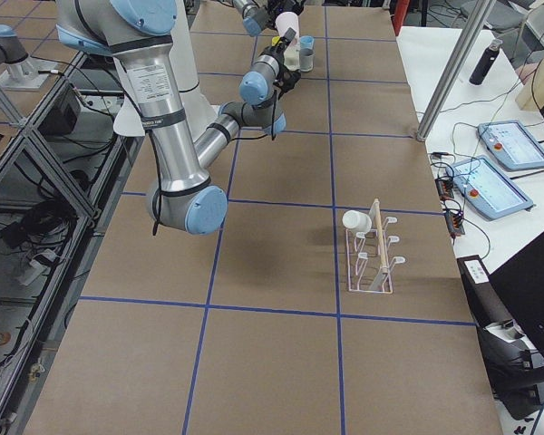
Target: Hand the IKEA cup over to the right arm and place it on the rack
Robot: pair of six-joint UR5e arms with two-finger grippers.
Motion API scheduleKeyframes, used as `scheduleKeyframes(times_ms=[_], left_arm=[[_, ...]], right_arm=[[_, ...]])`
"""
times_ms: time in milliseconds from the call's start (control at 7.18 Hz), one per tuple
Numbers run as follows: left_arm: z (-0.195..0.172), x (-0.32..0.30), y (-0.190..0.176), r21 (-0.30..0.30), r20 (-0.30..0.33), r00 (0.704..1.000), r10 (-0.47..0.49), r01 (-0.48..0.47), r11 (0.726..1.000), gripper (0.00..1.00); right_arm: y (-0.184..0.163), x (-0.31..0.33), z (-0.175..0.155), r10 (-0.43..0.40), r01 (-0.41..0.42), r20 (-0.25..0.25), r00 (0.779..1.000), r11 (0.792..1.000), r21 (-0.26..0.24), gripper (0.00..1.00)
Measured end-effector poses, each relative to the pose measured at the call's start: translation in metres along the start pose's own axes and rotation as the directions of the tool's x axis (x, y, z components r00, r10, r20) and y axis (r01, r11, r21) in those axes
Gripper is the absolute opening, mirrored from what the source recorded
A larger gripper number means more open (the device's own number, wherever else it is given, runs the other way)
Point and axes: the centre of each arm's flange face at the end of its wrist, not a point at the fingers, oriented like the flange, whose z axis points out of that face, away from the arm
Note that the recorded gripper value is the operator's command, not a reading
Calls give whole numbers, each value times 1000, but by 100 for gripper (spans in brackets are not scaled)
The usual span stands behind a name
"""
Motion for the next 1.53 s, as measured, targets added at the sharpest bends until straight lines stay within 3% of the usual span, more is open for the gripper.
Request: scheduleKeyframes(times_ms=[279,418,557,697,836,976,1115,1533], left_arm=[[6,-3,6,-16,5,1000,-6,6,1000,0],[10,-3,8,-22,4,1000,-7,7,1000,0],[12,-2,9,-25,4,1000,-7,7,1000,0],[12,-2,9,-25,5,1000,-7,7,1000,17],[13,-2,9,-25,6,1000,-6,6,1000,47],[13,-2,9,-25,5,1000,-4,4,1000,64],[13,-2,9,-24,6,1000,-4,4,1000,99],[12,-1,10,-23,5,1000,1,-1,1000,100]], right_arm=[[-1,1,1,2,-2,0,1000,1000,1,98],[-1,1,1,2,-2,0,1000,1000,2,90],[-1,0,1,2,-2,0,1000,1000,2,64],[-1,0,0,1,-1,1,1000,1000,1,31],[-1,0,0,1,-1,5,1000,1000,2,10],[-1,0,0,2,-2,8,1000,1000,3,4],[-1,0,0,2,-2,11,1000,1000,4,4],[-2,-1,-1,1,-1,17,1000,1000,7,3]])
